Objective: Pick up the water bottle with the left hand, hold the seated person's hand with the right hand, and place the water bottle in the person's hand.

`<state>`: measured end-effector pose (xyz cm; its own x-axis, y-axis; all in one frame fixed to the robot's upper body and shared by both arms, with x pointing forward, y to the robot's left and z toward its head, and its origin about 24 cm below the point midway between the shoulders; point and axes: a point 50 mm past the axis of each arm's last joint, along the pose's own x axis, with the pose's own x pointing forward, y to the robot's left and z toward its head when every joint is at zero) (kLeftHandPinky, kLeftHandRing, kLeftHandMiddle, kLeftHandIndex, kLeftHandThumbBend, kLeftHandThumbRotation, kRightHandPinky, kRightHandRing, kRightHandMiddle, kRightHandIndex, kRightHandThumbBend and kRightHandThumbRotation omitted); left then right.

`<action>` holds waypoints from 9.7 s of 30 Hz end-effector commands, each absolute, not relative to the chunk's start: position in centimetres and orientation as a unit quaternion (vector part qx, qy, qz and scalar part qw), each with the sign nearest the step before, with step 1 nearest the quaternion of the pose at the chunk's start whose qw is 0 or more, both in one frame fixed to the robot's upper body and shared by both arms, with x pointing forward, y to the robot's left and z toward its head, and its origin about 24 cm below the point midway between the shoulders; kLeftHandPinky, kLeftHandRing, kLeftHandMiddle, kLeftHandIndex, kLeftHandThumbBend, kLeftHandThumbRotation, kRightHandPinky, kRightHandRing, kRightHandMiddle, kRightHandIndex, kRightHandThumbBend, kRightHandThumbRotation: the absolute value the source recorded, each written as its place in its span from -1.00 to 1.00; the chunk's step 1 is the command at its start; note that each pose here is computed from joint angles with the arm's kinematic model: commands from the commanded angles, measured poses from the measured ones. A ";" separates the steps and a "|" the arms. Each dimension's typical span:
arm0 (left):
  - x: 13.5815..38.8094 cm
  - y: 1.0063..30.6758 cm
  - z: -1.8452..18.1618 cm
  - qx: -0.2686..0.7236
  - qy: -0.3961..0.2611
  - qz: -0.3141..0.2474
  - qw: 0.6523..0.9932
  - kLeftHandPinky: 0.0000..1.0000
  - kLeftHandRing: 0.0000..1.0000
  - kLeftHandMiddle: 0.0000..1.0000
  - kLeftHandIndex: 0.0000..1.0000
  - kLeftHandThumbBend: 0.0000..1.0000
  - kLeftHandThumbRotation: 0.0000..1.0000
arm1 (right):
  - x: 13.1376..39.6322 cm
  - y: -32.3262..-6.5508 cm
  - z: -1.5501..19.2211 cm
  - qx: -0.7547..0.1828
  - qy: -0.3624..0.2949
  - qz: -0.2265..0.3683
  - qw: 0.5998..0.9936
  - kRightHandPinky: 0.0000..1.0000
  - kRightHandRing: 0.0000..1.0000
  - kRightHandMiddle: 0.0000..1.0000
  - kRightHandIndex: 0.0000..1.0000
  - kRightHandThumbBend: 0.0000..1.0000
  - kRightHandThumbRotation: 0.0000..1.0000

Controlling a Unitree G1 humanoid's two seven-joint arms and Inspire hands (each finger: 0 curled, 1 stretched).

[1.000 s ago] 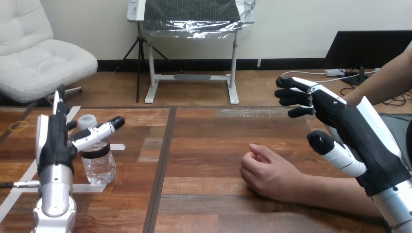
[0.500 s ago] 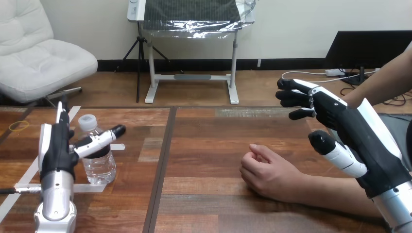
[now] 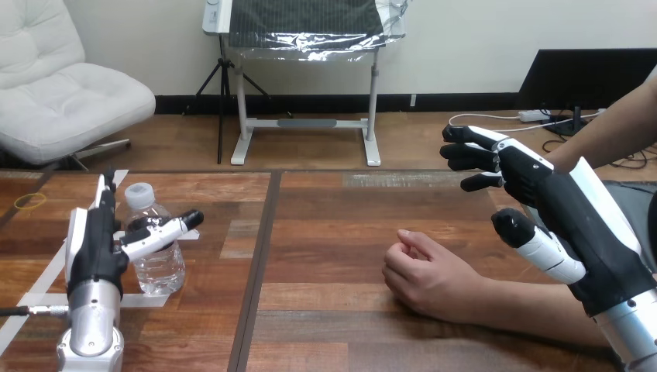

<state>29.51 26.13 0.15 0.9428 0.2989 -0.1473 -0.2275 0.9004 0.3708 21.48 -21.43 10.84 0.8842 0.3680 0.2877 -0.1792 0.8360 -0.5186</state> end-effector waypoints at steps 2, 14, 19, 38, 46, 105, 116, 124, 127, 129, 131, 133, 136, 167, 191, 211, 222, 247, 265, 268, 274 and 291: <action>31.5 25.3 2.0 0.183 0.075 0.127 0.972 0.87 1.00 1.00 1.00 1.00 -0.49 | 21.6 -21.1 12.8 -0.254 -0.234 0.145 0.927 0.42 0.62 0.64 0.70 1.00 1.00; 31.5 25.2 1.5 0.173 0.084 0.122 0.974 0.93 1.00 1.00 1.00 1.00 -0.50 | 21.5 -21.1 12.8 -0.249 -0.232 0.146 0.929 0.43 0.62 0.64 0.71 1.00 1.00; 31.6 25.1 1.4 0.172 0.088 0.120 0.974 0.95 1.00 1.00 1.00 1.00 -0.50 | 21.5 -21.1 12.8 -0.248 -0.233 0.146 0.929 0.43 0.63 0.64 0.71 1.00 1.00; 31.8 24.9 0.9 0.175 0.106 0.118 0.972 0.99 1.00 1.00 1.00 0.99 -0.59 | 21.4 -21.1 12.8 -0.243 -0.235 0.147 0.930 0.45 0.64 0.65 0.71 1.00 1.00; 32.0 24.7 1.0 0.197 0.110 0.127 0.966 0.81 0.92 0.93 0.82 0.98 -0.60 | 21.4 -21.2 12.9 -0.245 -0.233 0.147 0.930 0.46 0.64 0.64 0.71 1.00 1.00; 33.1 24.0 1.5 0.171 0.109 0.212 0.956 -0.25 -0.05 0.04 0.08 0.65 -1.00 | 21.3 -21.3 12.8 -0.231 -0.246 0.142 0.931 0.49 0.62 0.63 0.70 1.00 1.00; 33.1 23.8 1.5 0.174 0.105 0.218 0.954 -0.32 -0.19 -0.10 -0.04 0.43 -1.00 | 21.3 -21.3 12.8 -0.226 -0.245 0.141 0.932 0.49 0.62 0.64 0.70 1.00 1.00; 33.0 23.7 1.5 0.178 0.095 0.219 0.955 -0.37 -0.25 -0.16 -0.09 0.37 -1.00 | 21.3 -21.4 12.7 -0.229 -0.243 0.141 0.932 0.50 0.63 0.63 0.70 1.00 1.00; 33.0 23.7 1.5 0.183 0.092 0.219 0.954 -0.39 -0.27 -0.18 -0.10 0.35 -1.00 | 21.4 -21.4 12.7 -0.230 -0.243 0.142 0.932 0.50 0.63 0.63 0.70 1.00 1.00; 33.0 23.7 1.5 0.185 0.090 0.219 0.954 -0.39 -0.27 -0.18 -0.10 0.35 -1.00 | 21.4 -21.4 12.7 -0.230 -0.242 0.142 0.932 0.50 0.63 0.63 0.70 1.00 1.00; 32.9 23.7 1.6 0.187 0.086 0.219 0.954 -0.39 -0.27 -0.18 -0.10 0.34 -1.00 | 21.5 -21.4 12.6 -0.234 -0.241 0.141 0.931 0.50 0.63 0.63 0.70 1.00 1.00; 32.9 23.7 1.7 0.187 0.081 0.219 0.954 -0.39 -0.27 -0.18 -0.10 0.34 -1.00 | 21.6 -21.4 12.6 -0.238 -0.240 0.139 0.931 0.49 0.62 0.63 0.69 1.00 1.00; 32.9 23.7 1.8 0.186 0.076 0.220 0.955 -0.38 -0.26 -0.17 -0.10 0.33 -1.00 | 21.7 -21.4 12.5 -0.239 -0.240 0.137 0.931 0.46 0.61 0.62 0.69 1.00 1.00; 32.1 22.8 5.4 0.195 -0.059 0.194 0.959 -0.32 -0.21 -0.12 -0.11 0.35 -1.00 | 23.5 -22.5 12.4 -0.378 -0.185 0.135 0.897 0.30 0.55 0.63 0.67 0.97 0.53; 31.3 21.8 9.2 0.198 -0.145 0.164 0.956 -0.40 -0.24 -0.15 -0.13 0.35 -1.00 | 25.4 -24.4 12.2 -0.466 -0.109 0.167 0.862 0.29 0.64 0.72 0.73 1.00 -0.03; 30.4 21.3 11.5 0.193 -0.193 0.146 0.951 -0.41 -0.27 -0.17 -0.16 0.39 -1.00 | 26.2 -26.4 11.7 -0.527 -0.056 0.190 0.827 0.65 0.73 0.74 0.74 1.00 -0.14; 30.2 21.3 11.8 0.188 -0.203 0.142 0.950 -0.41 -0.29 -0.18 -0.17 0.37 -1.00 | 26.9 -27.6 10.8 -0.560 -0.014 0.206 0.802 0.82 0.77 0.77 0.76 1.00 -0.05; 30.2 21.2 12.0 0.162 -0.201 0.137 0.956 -0.41 -0.28 -0.18 -0.16 0.34 -1.00 | 27.4 -29.2 7.8 -0.587 0.079 0.216 0.777 0.77 0.81 0.81 0.80 1.00 -0.11; 30.3 21.3 11.9 0.162 -0.203 0.135 0.956 -0.41 -0.29 -0.19 -0.17 0.34 -1.00 | 27.6 -29.1 5.8 -0.584 0.124 0.238 0.766 0.52 0.79 0.82 0.81 1.00 -0.16; 30.3 21.3 11.9 0.163 -0.204 0.135 0.956 -0.41 -0.30 -0.20 -0.17 0.35 -1.00 | 27.7 -29.0 5.5 -0.584 0.129 0.241 0.764 0.51 0.79 0.82 0.81 1.00 -0.14; 30.3 21.4 11.8 0.164 -0.204 0.135 0.956 -0.42 -0.30 -0.20 -0.18 0.35 -1.00 | 27.7 -28.6 4.9 -0.582 0.143 0.246 0.761 0.48 0.79 0.82 0.81 1.00 -0.15; 30.3 21.5 11.9 0.160 -0.207 0.132 0.956 -0.43 -0.30 -0.20 -0.17 0.34 -1.00 | 27.7 -28.0 3.5 -0.568 0.179 0.249 0.764 0.39 0.75 0.81 0.81 1.00 -0.30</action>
